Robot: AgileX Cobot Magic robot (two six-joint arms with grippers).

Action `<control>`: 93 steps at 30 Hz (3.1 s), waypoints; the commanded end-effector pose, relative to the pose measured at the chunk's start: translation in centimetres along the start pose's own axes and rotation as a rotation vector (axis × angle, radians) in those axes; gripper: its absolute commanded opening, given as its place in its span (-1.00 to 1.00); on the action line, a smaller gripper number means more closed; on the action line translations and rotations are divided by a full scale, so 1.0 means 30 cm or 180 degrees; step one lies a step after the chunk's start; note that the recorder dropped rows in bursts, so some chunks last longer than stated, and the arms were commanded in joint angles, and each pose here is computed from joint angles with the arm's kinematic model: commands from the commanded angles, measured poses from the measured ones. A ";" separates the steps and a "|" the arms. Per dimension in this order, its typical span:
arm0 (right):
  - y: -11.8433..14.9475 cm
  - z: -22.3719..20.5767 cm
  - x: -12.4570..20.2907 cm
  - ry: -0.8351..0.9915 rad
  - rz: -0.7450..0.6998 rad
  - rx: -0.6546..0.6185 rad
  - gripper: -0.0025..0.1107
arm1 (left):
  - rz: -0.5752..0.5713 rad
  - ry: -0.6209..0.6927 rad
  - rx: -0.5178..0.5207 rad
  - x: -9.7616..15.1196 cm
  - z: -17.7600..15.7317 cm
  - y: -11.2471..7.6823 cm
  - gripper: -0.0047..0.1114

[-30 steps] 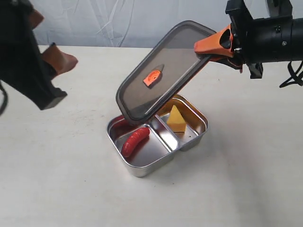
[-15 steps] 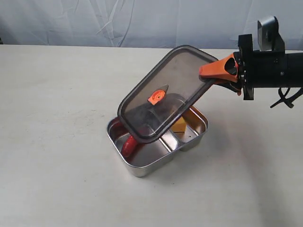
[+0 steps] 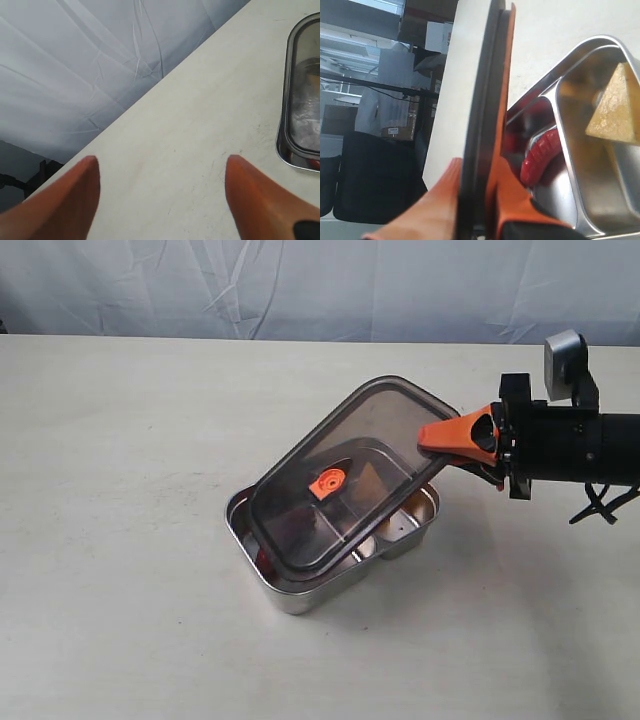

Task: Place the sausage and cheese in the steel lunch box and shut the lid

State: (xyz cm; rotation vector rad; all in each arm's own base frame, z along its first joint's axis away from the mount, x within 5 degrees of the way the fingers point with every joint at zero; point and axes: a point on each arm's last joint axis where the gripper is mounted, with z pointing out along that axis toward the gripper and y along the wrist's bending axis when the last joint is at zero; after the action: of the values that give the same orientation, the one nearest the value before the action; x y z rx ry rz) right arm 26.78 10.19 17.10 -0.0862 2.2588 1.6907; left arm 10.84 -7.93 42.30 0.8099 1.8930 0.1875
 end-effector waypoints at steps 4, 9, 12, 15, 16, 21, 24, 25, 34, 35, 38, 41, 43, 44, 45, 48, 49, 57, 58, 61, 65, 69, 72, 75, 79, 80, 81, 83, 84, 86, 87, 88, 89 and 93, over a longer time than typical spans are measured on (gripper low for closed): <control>-0.001 -0.005 0.010 0.0080 -0.0056 -0.0025 -0.97 | -0.0032 -0.0039 -0.0022 0.001 -0.007 0.008 0.23; -0.028 -0.006 0.021 0.0208 -0.0135 0.0250 -0.97 | -0.0032 -0.0052 -0.0018 -0.001 -0.007 0.007 0.23; -0.034 -0.007 0.022 0.0217 -0.0150 0.0317 -0.97 | -0.0032 -0.0052 -0.0018 -0.001 -0.007 0.007 0.23; -0.042 -0.008 0.021 0.0205 -0.0154 0.0403 -0.97 | -0.0032 -0.0066 -0.0013 -0.002 -0.007 0.007 0.23; -0.048 -0.009 0.021 0.0216 -0.0170 0.0463 -0.97 | -0.0032 -0.0084 -0.0007 -0.004 -0.007 0.006 0.23; -0.074 -0.015 0.035 0.0382 -0.0261 0.0728 -0.97 | -0.0032 -0.0097 -0.0003 -0.005 -0.007 0.006 0.23; -0.079 -0.017 0.039 0.0423 -0.0253 0.0789 -0.97 | -0.0032 -0.0097 -0.0003 -0.005 -0.007 0.006 0.23; -0.079 -0.017 0.039 0.0422 -0.0253 0.0789 -0.97 | -0.0032 -0.0105 -0.0001 -0.006 -0.007 0.006 0.23; -0.085 -0.018 0.038 0.0420 -0.0254 0.0849 -0.97 | -0.0041 -0.0200 0.0030 -0.015 -0.008 0.003 0.23; -0.085 -0.018 0.038 0.0418 -0.0254 0.0854 -0.97 | -0.0041 -0.0200 0.0030 -0.015 -0.008 0.003 0.23; -0.094 -0.020 0.035 0.0382 -0.0196 0.0948 -0.97 | -0.0041 -0.0200 0.0030 -0.015 -0.008 0.003 0.23; -0.103 -0.024 0.037 0.0392 -0.0089 0.1064 -0.97 | -0.0044 -0.0196 0.0036 -0.014 -0.008 0.002 0.23; -0.104 -0.024 0.041 0.0435 -0.0102 0.1065 -0.97 | -0.0044 -0.0196 0.0036 -0.014 -0.008 0.002 0.23; -0.103 -0.024 0.041 0.0436 -0.0094 0.1060 -0.97 | -0.0044 -0.0196 0.0036 -0.014 -0.008 0.002 0.23; -0.103 -0.024 0.041 0.0434 -0.0083 0.1061 -0.97 | -0.0044 -0.0196 0.0036 -0.014 -0.008 0.002 0.23; -0.103 -0.024 0.042 0.0438 -0.0085 0.1062 -0.97 | -0.0050 -0.0192 0.0049 -0.014 -0.008 0.001 0.23; -0.104 -0.024 0.042 0.0447 -0.0083 0.1066 -0.93 | -0.0050 -0.0192 0.0049 -0.014 -0.008 0.001 0.23; -0.111 -0.030 0.057 0.0613 -0.0121 0.1146 -0.26 | -0.0060 -0.0185 0.0071 -0.013 -0.008 -0.001 0.23; -0.112 -0.030 0.056 0.0609 -0.0122 0.1153 -0.26 | -0.0060 -0.0185 0.0071 -0.013 -0.008 -0.001 0.23; -0.114 -0.031 0.055 0.0595 -0.0128 0.1184 -0.27 | -0.0064 -0.0183 0.0078 -0.013 -0.008 -0.002 0.23; -0.118 -0.032 0.053 0.0573 -0.0129 0.1229 -0.27 | -0.0064 -0.0183 0.0078 -0.013 -0.008 -0.002 0.23; -0.121 -0.033 0.051 0.0558 -0.0135 0.1261 -0.27 | -0.0064 -0.0183 0.0078 -0.013 -0.008 -0.002 0.23; -0.125 -0.034 0.049 0.0540 -0.0142 0.1301 -0.27 | -0.0063 -0.0208 0.0083 -0.015 -0.008 -0.002 0.23; -0.125 -0.034 0.049 0.0540 -0.0142 0.1300 -0.23 | -0.0069 -0.0223 0.0103 -0.017 -0.008 -0.004 0.23; -0.127 -0.035 0.048 0.0527 -0.0147 0.1328 -0.05 | -0.0080 -0.0216 0.0126 -0.016 -0.008 -0.006 0.23; -0.127 -0.035 0.048 0.0527 -0.0147 0.1327 -0.01 | -0.0080 -0.0216 0.0126 -0.016 -0.008 -0.006 0.23; -0.127 -0.035 0.048 0.0527 -0.0147 0.1327 0.01 | -0.0080 -0.0216 0.0126 -0.016 -0.008 -0.006 0.23; -0.126 -0.033 0.046 0.0503 -0.0131 0.1316 0.01 | -0.0080 -0.0216 0.0126 -0.016 -0.008 -0.006 0.23; -0.125 -0.032 0.045 0.0486 -0.0120 0.1310 0.01 | -0.0080 -0.0216 0.0126 -0.016 -0.008 -0.006 0.23; -0.124 -0.031 0.042 0.0447 -0.0096 0.1296 0.01 | -0.0080 -0.0216 0.0126 -0.016 -0.008 -0.006 0.23; -0.123 -0.031 0.041 0.0435 -0.0088 0.1292 0.01 | -0.0080 -0.0216 0.0126 -0.016 -0.008 -0.006 0.23; -0.123 -0.031 0.040 0.0428 -0.0083 0.1290 0.01 | -0.0080 -0.0216 0.0126 -0.016 -0.008 -0.006 0.23; -0.123 -0.030 0.040 0.0423 -0.0080 0.1288 0.01 | -0.0080 -0.0216 0.0126 -0.016 -0.008 -0.006 0.23; -0.121 -0.029 0.034 0.0353 -0.0036 0.1264 0.01 | -0.0080 -0.0250 0.0135 -0.020 -0.008 -0.007 0.23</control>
State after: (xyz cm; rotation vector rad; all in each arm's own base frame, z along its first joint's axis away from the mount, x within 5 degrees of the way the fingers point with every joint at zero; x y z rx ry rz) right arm 26.36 8.48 13.69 -0.1305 2.6395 1.2227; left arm 10.82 -8.44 42.54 0.8204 1.8541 0.1290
